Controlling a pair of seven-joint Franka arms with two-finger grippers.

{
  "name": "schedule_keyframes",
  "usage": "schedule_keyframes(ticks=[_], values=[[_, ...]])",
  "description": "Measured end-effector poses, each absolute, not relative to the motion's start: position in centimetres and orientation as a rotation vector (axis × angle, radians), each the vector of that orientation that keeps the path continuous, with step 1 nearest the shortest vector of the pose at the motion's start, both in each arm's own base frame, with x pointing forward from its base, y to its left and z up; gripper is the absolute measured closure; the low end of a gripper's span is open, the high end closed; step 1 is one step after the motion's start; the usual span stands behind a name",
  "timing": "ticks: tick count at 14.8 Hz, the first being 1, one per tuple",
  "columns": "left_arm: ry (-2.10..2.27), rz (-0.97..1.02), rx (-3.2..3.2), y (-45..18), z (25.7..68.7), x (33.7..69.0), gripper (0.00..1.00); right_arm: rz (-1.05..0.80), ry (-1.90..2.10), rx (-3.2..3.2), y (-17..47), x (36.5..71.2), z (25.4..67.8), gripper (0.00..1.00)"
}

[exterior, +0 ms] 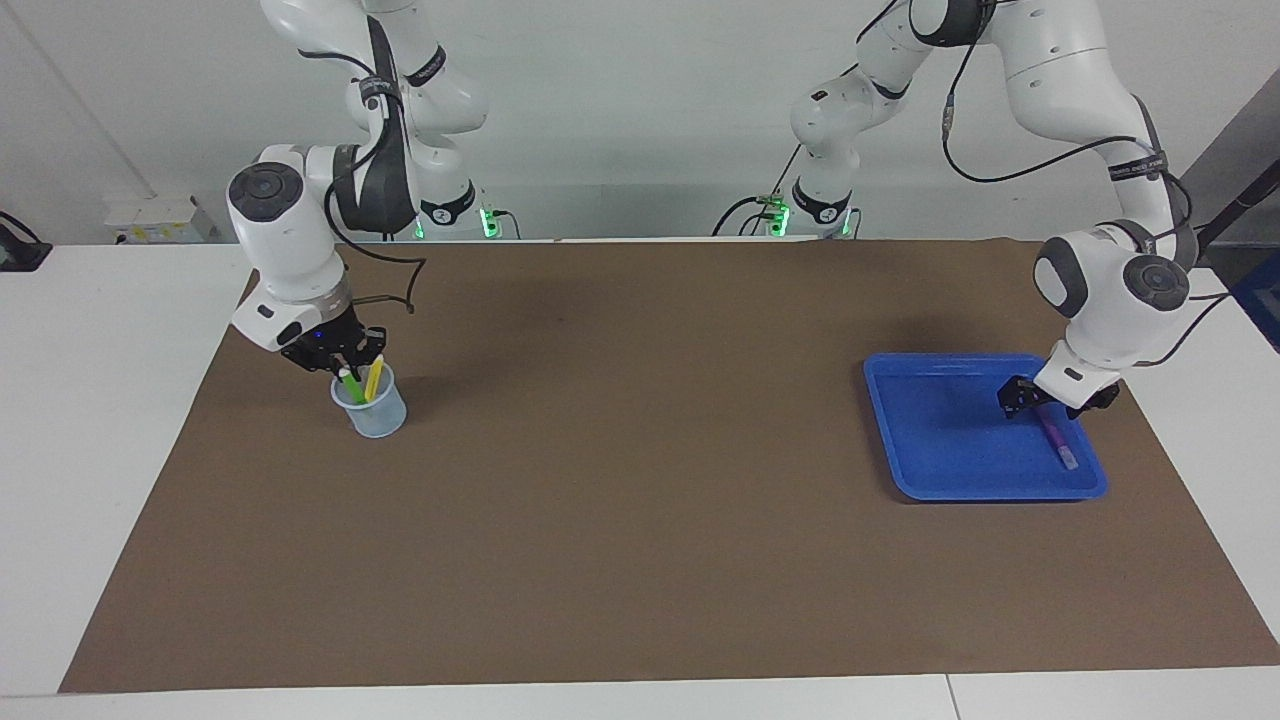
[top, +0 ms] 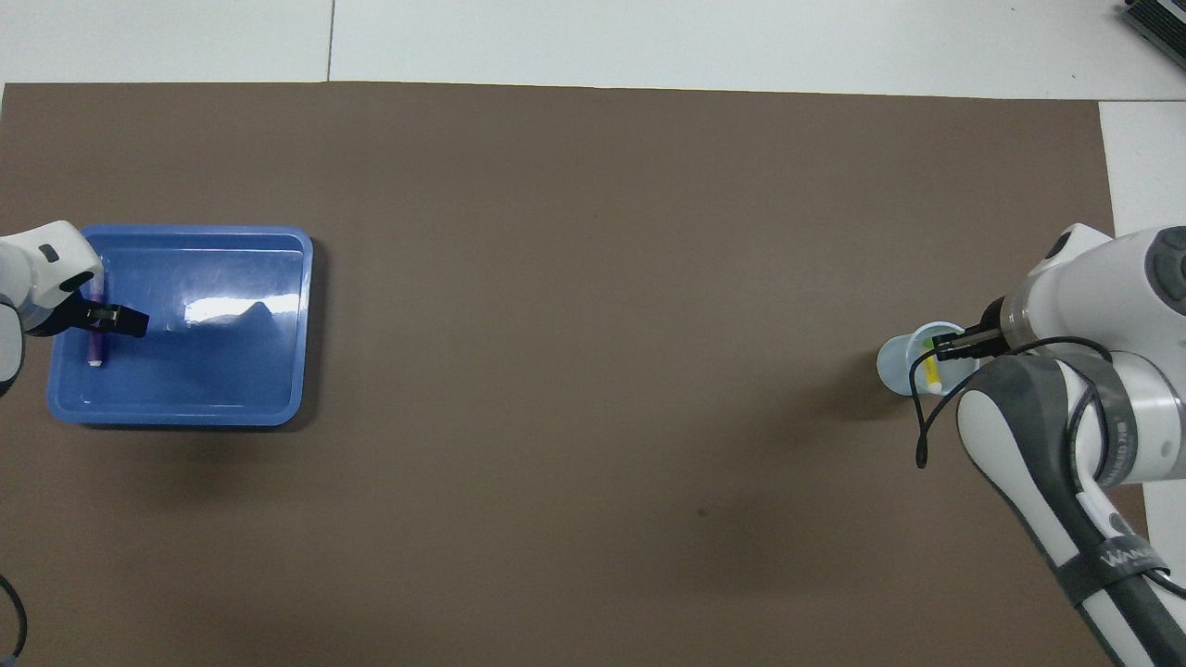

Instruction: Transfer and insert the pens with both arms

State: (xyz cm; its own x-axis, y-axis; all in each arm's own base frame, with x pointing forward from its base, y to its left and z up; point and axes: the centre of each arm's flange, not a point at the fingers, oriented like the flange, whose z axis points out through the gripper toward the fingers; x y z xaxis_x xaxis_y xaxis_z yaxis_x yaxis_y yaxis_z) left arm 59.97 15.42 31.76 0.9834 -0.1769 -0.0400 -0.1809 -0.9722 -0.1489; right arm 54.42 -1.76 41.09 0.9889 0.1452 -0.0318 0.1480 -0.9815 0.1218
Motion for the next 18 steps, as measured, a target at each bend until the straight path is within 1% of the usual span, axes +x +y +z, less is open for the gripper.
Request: schedule_keyframes(ticks=[1,2,3,4,5,9,18], values=[[0.266,0.040,-2.978,15.6,31.5,59.8,0.00,-0.035,0.215,3.010,-1.8,54.4,41.1,0.79],[0.261,0.037,-2.980,15.9,31.3,59.6,0.00,-0.037,0.213,3.010,-1.8,54.4,41.1,0.71],[0.255,0.038,-2.982,16.1,31.0,59.4,0.00,-0.041,0.213,3.010,-1.7,54.4,41.0,0.62],[0.248,0.038,-2.983,16.3,30.8,59.2,0.00,-0.049,0.213,3.010,-1.7,54.3,41.0,0.49],[0.237,0.037,-2.985,16.5,30.7,59.1,0.00,-0.058,0.215,3.008,-1.7,54.3,41.0,0.39],[0.212,0.023,-2.988,16.7,30.5,58.9,0.00,-0.099,0.233,2.984,-1.6,54.1,41.2,0.01],[0.182,0.013,-2.992,16.1,30.3,58.9,0.00,-0.248,0.246,2.961,0.0,54.0,45.9,0.00]])
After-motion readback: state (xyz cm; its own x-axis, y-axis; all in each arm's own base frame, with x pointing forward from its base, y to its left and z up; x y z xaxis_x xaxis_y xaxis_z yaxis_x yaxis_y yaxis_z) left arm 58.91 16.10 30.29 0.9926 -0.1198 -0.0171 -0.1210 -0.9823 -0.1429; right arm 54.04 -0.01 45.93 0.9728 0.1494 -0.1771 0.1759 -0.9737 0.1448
